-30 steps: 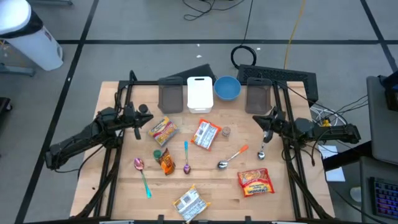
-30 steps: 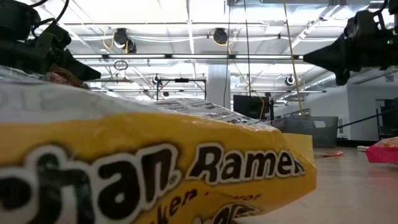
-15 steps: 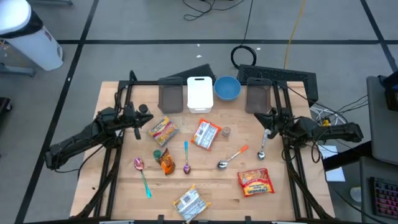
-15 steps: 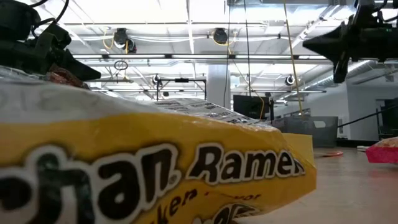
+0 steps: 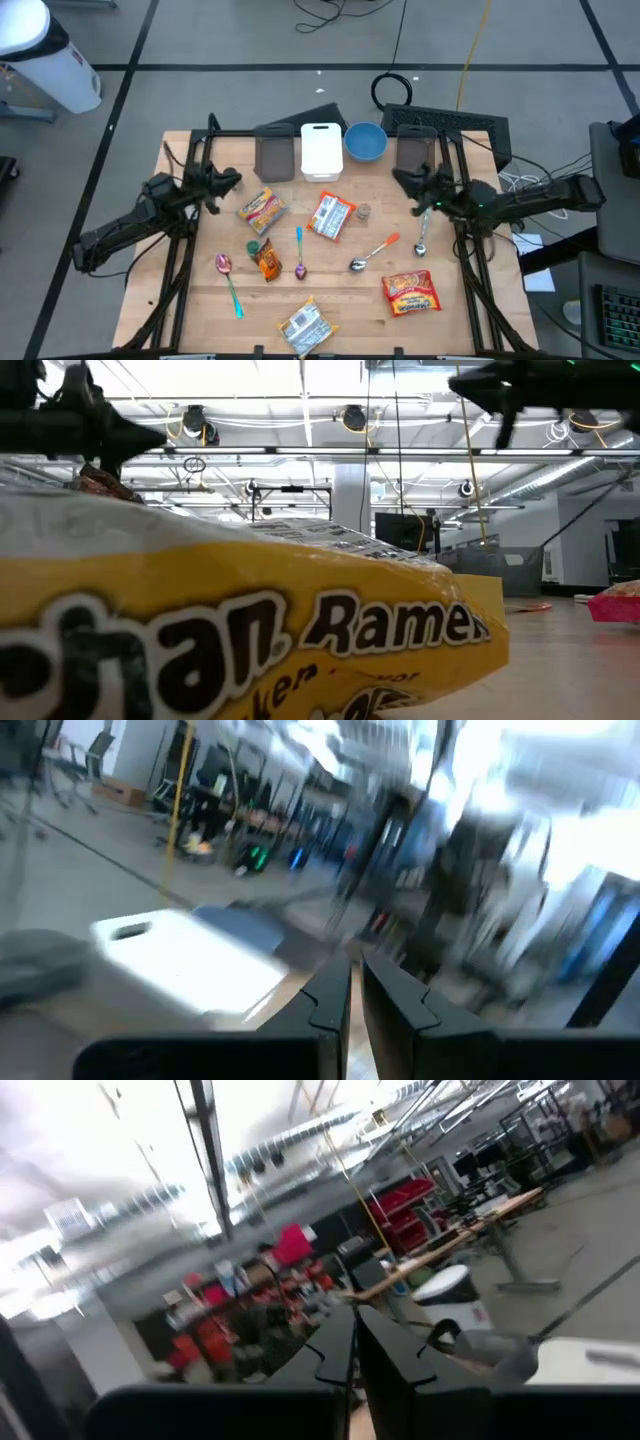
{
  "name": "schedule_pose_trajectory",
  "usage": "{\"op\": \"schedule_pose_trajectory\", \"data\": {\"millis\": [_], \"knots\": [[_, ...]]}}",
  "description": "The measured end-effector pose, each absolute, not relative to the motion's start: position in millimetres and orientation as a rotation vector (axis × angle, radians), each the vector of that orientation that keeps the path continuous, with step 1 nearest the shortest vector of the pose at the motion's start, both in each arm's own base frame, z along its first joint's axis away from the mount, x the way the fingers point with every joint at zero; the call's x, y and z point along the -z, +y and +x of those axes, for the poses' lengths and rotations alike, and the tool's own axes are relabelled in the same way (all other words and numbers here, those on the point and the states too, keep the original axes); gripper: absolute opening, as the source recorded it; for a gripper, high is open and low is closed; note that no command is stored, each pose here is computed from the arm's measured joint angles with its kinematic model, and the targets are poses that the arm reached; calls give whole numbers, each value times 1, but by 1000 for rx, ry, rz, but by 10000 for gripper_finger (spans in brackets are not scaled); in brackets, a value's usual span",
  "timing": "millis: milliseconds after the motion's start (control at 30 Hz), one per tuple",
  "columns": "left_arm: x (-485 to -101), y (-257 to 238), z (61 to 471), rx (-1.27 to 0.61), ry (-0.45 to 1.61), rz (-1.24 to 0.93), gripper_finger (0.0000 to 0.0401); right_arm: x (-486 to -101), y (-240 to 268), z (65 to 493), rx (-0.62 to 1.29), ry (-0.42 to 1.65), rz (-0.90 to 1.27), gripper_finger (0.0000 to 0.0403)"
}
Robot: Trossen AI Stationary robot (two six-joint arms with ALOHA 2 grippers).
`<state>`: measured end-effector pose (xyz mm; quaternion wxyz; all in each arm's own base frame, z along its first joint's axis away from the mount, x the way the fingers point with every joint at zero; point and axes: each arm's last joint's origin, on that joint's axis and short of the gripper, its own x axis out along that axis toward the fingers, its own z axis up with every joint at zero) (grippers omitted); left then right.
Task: Pick & Place Food Item
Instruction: Put the black spice bottle into the right black bin
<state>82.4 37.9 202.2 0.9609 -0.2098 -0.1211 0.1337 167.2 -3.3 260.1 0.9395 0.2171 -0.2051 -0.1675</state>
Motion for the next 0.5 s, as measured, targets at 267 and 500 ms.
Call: {"op": "schedule_pose_trajectory", "data": {"millis": [267,500], "knots": [[-227,36,74,-200,-556,-611,33,-282,-7,229,407,-323,279,29],[-242,33,66,-132,-743,-621,33,-285,-22,255,308,-294,333,31]]}}
